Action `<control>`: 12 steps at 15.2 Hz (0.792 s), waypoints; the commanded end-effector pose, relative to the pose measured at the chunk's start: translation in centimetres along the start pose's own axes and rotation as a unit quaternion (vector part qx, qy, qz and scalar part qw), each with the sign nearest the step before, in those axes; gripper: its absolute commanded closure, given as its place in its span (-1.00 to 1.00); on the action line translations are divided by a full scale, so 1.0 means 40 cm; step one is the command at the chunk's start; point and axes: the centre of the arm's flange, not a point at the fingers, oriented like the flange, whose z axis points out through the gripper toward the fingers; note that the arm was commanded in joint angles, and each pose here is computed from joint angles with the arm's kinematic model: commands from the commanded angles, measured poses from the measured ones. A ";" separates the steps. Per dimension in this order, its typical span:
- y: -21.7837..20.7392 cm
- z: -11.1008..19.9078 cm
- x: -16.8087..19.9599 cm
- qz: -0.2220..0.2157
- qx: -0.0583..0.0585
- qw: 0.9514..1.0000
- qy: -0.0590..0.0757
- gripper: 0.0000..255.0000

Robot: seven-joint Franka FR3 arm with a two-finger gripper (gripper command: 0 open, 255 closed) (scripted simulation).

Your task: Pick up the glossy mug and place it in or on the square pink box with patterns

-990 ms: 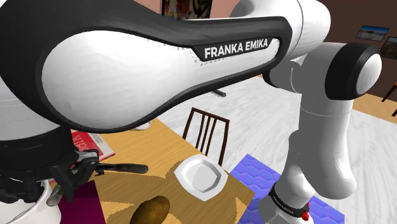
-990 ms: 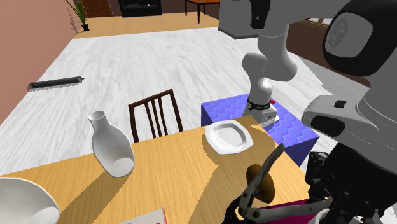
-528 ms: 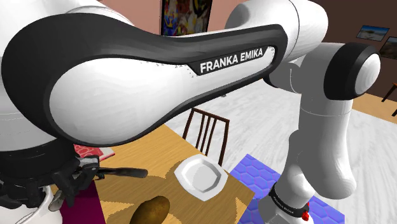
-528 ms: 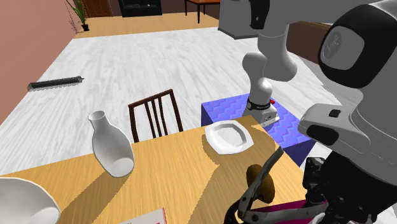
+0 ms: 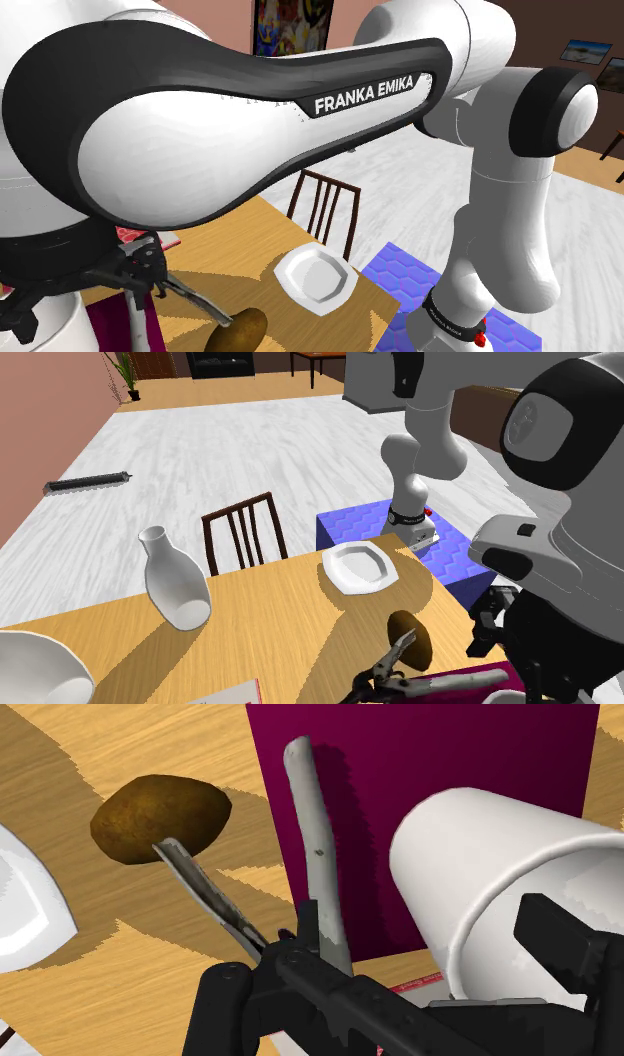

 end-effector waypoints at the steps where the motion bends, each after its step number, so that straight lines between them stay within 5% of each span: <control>1: 0.000 -0.033 0.000 0.000 0.000 1.000 0.000 -1.00; 4: 0.000 -0.125 0.000 0.000 0.000 1.000 0.000 -1.00; 12: 0.000 -0.125 0.000 0.000 0.000 1.000 0.000 -1.00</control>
